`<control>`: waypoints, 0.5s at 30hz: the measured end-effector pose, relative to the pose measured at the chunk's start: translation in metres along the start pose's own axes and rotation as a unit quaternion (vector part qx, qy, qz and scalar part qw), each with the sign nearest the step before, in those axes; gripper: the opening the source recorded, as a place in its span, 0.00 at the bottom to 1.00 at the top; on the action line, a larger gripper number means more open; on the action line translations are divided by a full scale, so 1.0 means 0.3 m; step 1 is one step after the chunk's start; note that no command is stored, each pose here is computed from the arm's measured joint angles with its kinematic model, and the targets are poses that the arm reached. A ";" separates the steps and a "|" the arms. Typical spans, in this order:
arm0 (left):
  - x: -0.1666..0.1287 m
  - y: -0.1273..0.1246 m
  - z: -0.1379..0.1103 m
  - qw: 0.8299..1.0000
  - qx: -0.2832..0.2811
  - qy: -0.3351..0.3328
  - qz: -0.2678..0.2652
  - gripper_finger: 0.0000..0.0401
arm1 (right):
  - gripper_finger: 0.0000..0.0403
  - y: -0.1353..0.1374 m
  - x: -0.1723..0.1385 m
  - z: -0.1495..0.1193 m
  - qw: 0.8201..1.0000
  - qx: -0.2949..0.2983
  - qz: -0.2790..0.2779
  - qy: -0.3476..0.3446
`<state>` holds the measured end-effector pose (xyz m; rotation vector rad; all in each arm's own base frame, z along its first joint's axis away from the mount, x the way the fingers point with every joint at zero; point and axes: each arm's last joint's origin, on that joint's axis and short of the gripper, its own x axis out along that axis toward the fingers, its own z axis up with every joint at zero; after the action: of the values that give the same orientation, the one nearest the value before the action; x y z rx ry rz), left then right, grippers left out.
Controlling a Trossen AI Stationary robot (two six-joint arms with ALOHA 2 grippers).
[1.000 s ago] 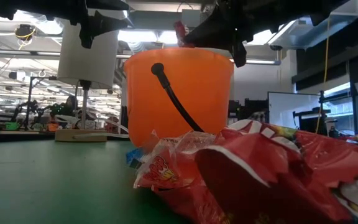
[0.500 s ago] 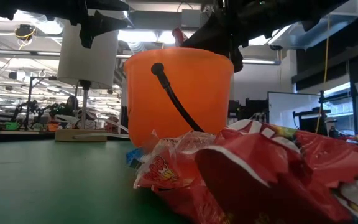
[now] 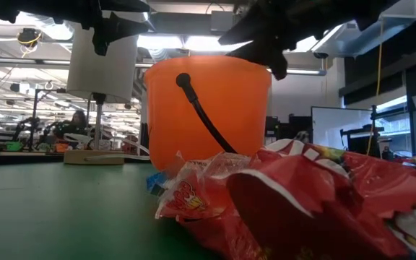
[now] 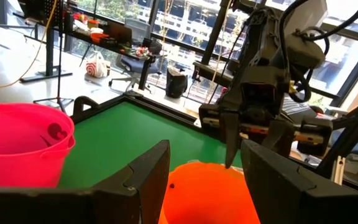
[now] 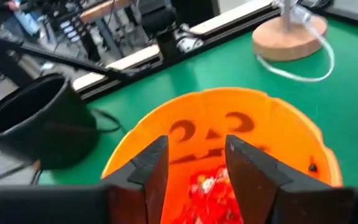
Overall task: Sort candy
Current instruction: Put the white chocolate into the black bucket
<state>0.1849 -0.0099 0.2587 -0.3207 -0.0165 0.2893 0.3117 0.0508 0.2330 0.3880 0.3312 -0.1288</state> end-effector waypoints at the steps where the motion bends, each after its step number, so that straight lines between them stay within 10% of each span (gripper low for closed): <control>1: 0.000 0.000 0.000 1.000 0.000 0.000 0.000 0.47 | 0.39 0.000 -0.011 0.004 1.000 -0.001 0.004 0.007; 15: 0.000 -0.001 -0.003 1.000 0.002 0.007 -0.009 0.47 | 0.33 0.021 -0.180 -0.060 0.986 0.003 -0.071 0.152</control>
<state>0.1850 -0.0106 0.2578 -0.3184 -0.0040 0.2696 0.2570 0.0669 0.2380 0.3913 0.6598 -0.2104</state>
